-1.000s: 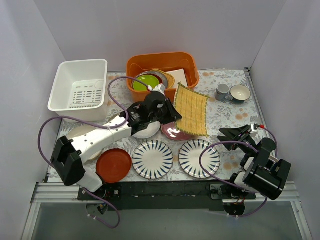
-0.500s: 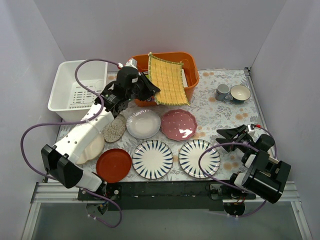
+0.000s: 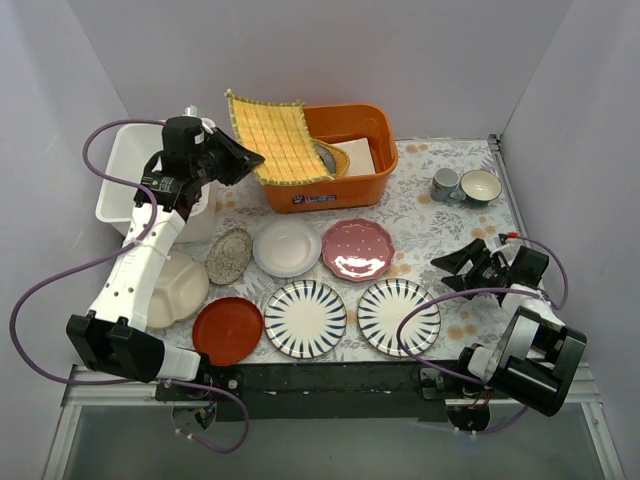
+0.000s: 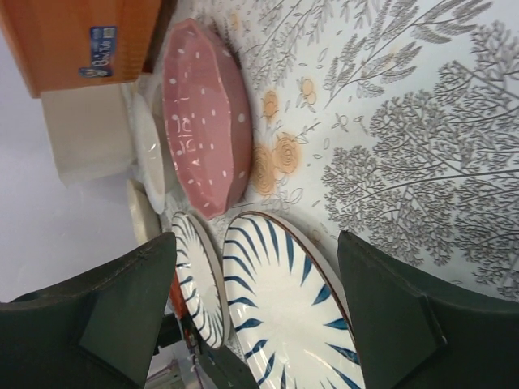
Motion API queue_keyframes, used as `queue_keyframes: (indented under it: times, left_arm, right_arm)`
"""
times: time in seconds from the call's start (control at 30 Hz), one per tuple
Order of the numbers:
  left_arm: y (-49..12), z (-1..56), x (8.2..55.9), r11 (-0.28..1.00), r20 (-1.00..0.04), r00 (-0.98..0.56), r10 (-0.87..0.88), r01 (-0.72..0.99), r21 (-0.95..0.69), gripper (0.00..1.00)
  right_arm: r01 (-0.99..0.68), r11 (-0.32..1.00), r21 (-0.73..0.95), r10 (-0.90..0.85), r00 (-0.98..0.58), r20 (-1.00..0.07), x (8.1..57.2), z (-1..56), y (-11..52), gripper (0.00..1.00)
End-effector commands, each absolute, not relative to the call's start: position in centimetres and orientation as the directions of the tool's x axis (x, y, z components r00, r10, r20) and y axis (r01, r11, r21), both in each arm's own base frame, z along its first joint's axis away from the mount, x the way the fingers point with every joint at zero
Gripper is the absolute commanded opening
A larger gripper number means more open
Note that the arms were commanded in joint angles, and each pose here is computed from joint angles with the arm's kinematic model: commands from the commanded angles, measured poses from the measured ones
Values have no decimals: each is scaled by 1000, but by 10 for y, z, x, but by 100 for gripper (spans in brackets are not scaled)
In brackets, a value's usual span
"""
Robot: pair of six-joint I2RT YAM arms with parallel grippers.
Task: Place the plates into the plastic bin on the countertop
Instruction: Place the plate in the plastic bin.
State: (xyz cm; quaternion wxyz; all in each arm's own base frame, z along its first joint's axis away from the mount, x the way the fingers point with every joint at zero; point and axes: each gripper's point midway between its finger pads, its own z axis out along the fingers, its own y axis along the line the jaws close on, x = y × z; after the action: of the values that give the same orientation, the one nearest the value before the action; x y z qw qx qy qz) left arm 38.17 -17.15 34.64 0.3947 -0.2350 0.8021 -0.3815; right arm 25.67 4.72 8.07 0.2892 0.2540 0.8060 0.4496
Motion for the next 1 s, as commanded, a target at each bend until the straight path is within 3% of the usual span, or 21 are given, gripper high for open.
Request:
queue_keyframes:
  times: [0.0,0.67,0.97]
  left_arm:
    - [-156,410,369,497,-458,-521,-720,73,-865,0]
    - [-4,401,395,350,-323,-281,-903,-47,-936,0]
    - [44,384,403,378,-357,-150,-922,-157,-912,0]
  right_arm:
    - [189,591,784,634,-710,-306,256,74,32,87]
    - [226,630,743,632,-705,-322,258,68,23,87]
    - [243,645,724,629,-708,-322,257,63,20,89]
